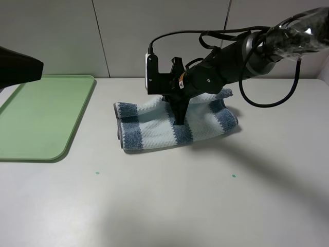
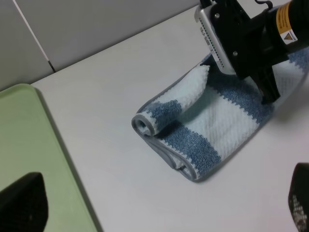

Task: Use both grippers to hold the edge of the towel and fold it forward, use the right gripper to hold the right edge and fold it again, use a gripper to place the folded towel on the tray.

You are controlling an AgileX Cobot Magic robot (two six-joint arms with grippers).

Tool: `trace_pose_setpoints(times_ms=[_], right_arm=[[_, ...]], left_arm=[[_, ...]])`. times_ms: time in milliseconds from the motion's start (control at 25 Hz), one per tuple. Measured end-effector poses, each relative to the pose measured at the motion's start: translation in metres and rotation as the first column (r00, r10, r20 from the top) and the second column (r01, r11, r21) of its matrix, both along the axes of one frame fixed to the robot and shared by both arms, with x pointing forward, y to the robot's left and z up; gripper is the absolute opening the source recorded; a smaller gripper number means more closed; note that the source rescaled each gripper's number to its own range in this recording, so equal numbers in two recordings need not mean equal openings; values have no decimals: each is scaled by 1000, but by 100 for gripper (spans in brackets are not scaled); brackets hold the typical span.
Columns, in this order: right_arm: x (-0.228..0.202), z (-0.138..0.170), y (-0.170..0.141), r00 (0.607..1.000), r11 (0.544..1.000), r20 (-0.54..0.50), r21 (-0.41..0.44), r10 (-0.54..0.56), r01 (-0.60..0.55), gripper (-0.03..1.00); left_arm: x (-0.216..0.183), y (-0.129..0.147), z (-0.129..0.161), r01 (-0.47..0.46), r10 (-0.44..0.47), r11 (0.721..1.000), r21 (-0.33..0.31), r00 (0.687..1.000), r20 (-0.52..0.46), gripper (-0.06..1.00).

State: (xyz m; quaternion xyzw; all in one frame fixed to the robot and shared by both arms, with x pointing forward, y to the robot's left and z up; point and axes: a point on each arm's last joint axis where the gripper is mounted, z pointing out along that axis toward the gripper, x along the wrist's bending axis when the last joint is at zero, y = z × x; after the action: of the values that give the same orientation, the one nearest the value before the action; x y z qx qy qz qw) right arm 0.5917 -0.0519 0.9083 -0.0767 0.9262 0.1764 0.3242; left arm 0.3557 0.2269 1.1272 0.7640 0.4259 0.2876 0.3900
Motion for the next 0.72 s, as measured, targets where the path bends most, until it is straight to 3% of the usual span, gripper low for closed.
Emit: trace_pose_setpoints(times_ms=[520, 600, 720], right_arm=[[8, 4, -4, 999, 999, 54, 52, -4, 1, 3], [9, 5, -3, 998, 998, 65, 63, -2, -2, 10], [10, 6, -2, 997, 997, 76, 75, 1, -7, 34]], left_arm=[[0, 0, 0, 0, 0, 1000, 0, 1000, 0, 100], [0, 0, 0, 0, 0, 1000, 0, 1000, 0, 100], [0, 0, 0, 0, 0, 1000, 0, 1000, 0, 100]])
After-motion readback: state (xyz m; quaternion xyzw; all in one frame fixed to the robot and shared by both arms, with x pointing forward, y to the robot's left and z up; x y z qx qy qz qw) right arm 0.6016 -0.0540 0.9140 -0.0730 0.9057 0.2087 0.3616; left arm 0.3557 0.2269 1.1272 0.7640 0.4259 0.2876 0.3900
